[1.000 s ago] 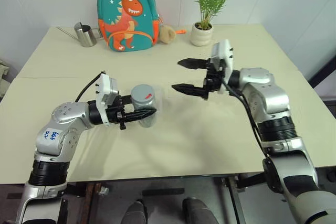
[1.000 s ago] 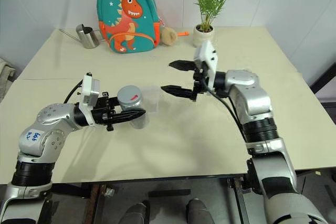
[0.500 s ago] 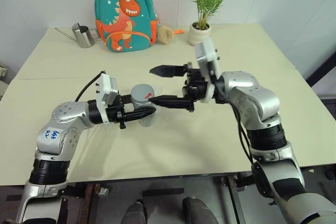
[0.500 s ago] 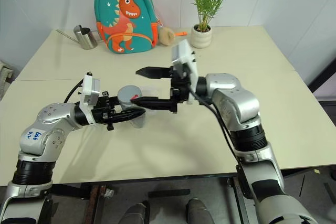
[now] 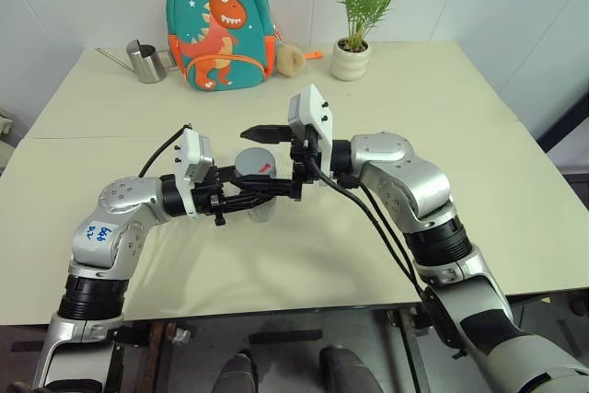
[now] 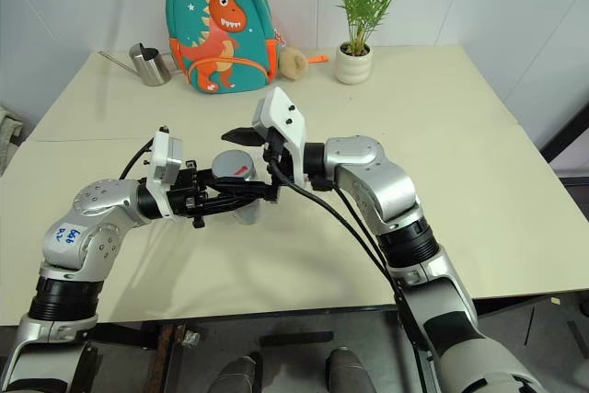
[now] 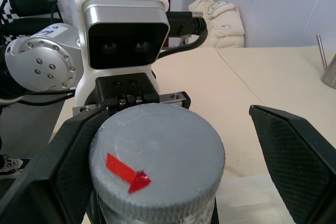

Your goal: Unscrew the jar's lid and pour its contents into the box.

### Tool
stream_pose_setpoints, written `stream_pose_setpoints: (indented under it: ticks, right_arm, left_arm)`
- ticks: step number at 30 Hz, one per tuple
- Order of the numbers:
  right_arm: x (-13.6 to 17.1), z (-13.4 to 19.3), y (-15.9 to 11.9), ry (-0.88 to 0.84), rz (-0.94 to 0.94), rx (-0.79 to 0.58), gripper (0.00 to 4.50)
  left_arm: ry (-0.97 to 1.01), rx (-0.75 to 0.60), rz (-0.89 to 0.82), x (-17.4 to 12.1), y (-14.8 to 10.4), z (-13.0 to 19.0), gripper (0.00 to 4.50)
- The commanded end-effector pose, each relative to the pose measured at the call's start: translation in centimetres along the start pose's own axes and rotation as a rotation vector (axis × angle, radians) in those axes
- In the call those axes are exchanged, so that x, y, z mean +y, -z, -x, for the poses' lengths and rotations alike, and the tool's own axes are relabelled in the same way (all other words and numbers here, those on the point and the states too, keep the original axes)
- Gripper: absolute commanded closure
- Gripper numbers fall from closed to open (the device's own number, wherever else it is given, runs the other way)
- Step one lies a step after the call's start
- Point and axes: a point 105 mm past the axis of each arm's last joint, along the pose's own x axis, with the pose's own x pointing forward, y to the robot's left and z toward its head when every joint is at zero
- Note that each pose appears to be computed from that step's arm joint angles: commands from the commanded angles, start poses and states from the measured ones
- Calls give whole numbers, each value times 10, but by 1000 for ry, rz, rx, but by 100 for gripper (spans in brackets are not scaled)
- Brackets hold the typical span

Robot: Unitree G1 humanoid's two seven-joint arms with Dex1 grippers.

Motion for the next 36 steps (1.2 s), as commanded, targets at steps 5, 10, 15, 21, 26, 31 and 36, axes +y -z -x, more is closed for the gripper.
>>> stream_pose_setpoints:
  ticks: [5,10,15,21,26,31,36]
  right_arm:
    - [-15,17,-19,61,46,-40,1]
    - [-33,52,-18,141,28,-35,1]
    - [-46,88,-15,222,7,-18,1]
    - [-37,111,-9,188,8,11,1]
    - [-25,95,-20,103,17,-29,1]
    - [-6,65,-31,-10,30,-77,1]
    - [6,38,-36,-64,31,-86,1]
  left_arm:
    - [20,-23,-35,-4,-8,-1,258]
    - [16,-22,-32,-5,-7,1,258]
    - [9,-20,-29,-5,-6,3,258]
    - [5,-6,-30,-4,-4,7,258]
    - [5,-5,-34,-2,-6,6,258]
    - [12,-5,-35,-2,-6,4,258]
    - [16,0,-39,-1,-6,3,258]
